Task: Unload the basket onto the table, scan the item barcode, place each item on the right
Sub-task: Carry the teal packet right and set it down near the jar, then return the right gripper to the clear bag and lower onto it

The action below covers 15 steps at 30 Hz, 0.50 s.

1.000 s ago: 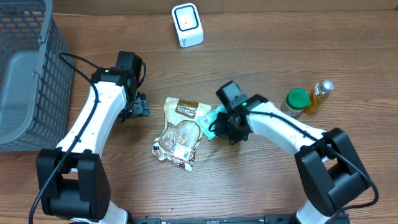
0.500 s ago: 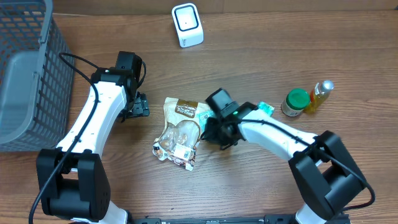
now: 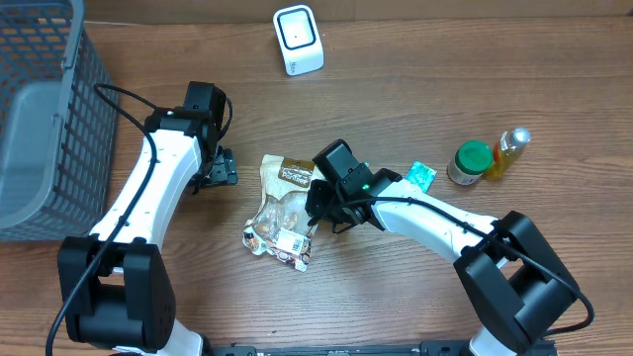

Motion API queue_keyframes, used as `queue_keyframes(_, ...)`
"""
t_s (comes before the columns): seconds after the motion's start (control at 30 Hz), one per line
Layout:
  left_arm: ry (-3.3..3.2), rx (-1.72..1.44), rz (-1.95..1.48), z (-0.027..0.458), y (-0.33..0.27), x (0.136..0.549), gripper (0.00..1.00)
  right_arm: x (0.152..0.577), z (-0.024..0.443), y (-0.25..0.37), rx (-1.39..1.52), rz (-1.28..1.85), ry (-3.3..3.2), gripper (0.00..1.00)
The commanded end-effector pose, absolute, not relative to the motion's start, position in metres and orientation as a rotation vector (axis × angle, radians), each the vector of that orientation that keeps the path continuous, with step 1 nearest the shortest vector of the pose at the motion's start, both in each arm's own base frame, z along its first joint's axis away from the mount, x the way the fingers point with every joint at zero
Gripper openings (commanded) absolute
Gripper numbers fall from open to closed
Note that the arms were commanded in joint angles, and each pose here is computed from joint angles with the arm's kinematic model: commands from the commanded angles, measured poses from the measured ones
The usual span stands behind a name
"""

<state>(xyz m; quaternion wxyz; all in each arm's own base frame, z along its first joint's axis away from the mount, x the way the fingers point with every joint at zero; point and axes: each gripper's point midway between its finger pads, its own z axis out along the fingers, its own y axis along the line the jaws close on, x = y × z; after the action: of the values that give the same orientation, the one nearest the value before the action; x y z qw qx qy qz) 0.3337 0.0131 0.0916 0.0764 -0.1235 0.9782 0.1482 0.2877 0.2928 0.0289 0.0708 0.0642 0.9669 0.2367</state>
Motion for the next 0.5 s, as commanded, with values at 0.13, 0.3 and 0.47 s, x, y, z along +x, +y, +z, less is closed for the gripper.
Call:
queue_keyframes(0.13,2.888,-0.397,0.443,0.103,0.015,0.339,1.0,0.292,0.025,0.272,0.24,0.553,2.889,0.16)
queue_keyframes(0.3,2.888,-0.398,0.443,0.103,0.015,0.339,0.99,0.296,0.022,0.26,0.259,0.459,2.871,0.17)
queue_keyframes(0.47,2.888,-0.397,0.443,0.103,0.015,0.339,1.0,0.288,0.019,0.256,0.263,0.44,2.908,0.17)
